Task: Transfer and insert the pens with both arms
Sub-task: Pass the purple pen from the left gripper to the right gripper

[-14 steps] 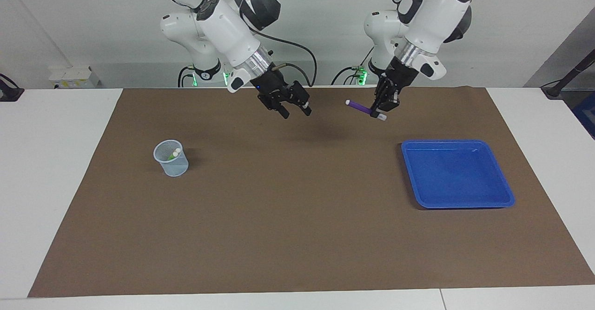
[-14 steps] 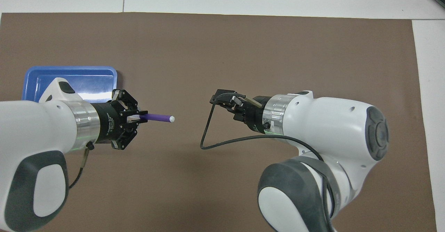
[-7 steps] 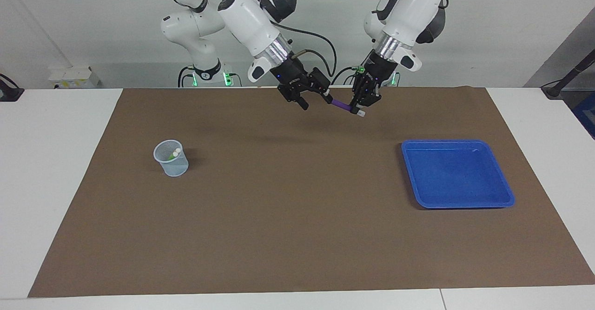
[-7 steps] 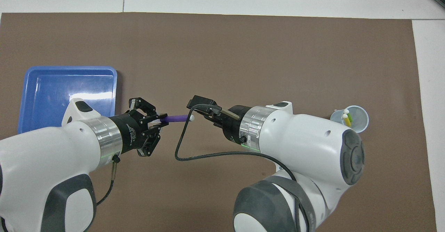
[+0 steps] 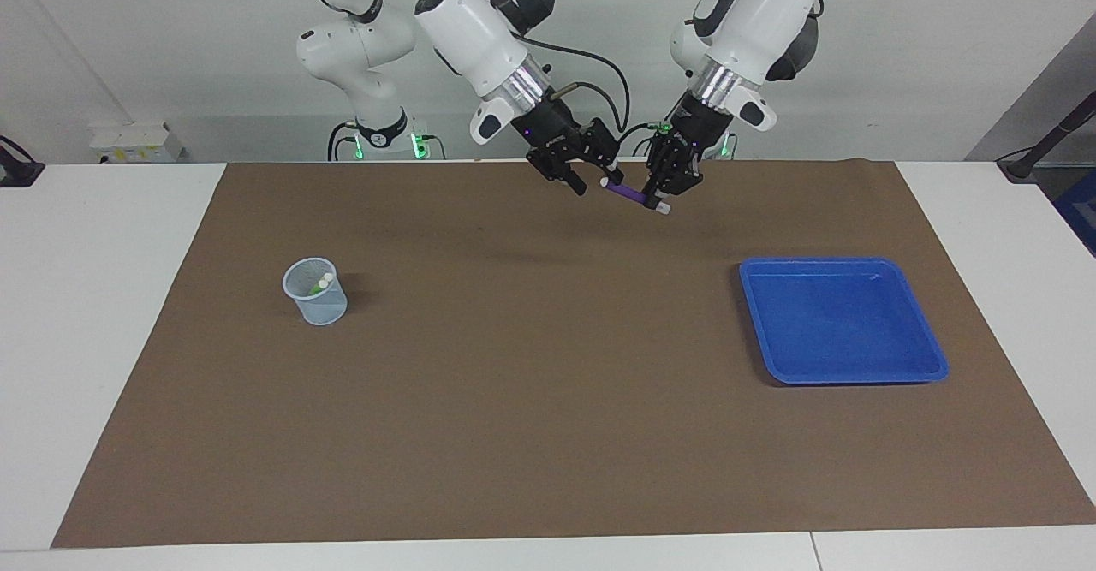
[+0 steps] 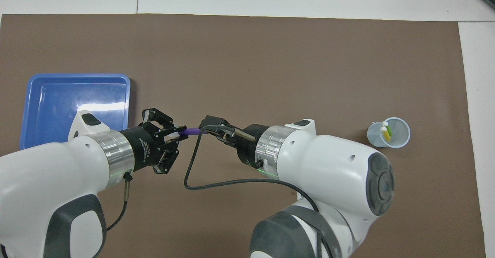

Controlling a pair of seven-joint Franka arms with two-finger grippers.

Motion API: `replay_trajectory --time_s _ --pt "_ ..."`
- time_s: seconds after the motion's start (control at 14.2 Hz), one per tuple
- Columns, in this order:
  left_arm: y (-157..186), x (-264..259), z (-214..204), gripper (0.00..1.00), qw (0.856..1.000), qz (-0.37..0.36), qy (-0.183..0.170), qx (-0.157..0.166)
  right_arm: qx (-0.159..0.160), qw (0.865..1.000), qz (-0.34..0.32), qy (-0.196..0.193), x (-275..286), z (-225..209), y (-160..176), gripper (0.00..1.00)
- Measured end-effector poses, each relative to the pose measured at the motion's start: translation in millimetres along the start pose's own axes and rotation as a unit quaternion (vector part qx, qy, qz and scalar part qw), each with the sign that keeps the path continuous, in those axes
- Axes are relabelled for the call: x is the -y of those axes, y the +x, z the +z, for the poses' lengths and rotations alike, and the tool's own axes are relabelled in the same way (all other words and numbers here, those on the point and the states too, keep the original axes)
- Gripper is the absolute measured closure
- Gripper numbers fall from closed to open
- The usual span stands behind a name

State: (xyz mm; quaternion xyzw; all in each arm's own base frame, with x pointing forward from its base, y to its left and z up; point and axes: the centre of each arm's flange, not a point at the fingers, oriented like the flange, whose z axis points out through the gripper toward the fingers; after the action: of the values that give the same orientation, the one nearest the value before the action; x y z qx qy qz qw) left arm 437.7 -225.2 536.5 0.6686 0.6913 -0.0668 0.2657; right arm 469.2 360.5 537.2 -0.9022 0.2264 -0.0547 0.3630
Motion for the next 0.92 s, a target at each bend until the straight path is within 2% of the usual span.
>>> replay_trajectory --time_s 0.07,0.14,0.49,0.56,0.71,0.78,0.92 --pt "0.1 0.3 -0.1 0.83 1.000 0.000 0.000 0.000 0.000 1.000 0.000 0.000 0.2 0.1 -0.4 0.20" --pt "0.1 0.4 -0.4 0.83 1.000 0.000 -0.001 0.000 0.000 1.000 0.000 0.000 0.3 0.1 -0.4 0.29" --pt "-0.8 0.5 -2.4 0.83 1.000 -0.003 -0.003 0.003 -0.014 1.000 0.015 0.016 5.0 -2.1 -1.8 0.30" --pt "-1.0 0.6 -2.9 0.83 1.000 -0.003 -0.003 0.004 -0.018 0.999 0.020 0.023 8.3 -2.0 -5.8 0.37" --pt "-1.3 0.8 -3.8 0.83 1.000 -0.004 -0.004 0.005 -0.021 0.999 0.022 0.031 12.3 -0.4 -13.2 0.40" --pt "-1.5 0.9 -4.1 0.83 1.000 -0.004 -0.004 0.005 -0.021 0.999 0.022 0.031 12.5 0.3 -14.0 0.48" --pt "-1.5 0.9 -4.3 0.83 1.000 -0.004 -0.004 0.006 -0.021 0.999 0.023 0.030 11.4 1.1 -12.6 0.52"
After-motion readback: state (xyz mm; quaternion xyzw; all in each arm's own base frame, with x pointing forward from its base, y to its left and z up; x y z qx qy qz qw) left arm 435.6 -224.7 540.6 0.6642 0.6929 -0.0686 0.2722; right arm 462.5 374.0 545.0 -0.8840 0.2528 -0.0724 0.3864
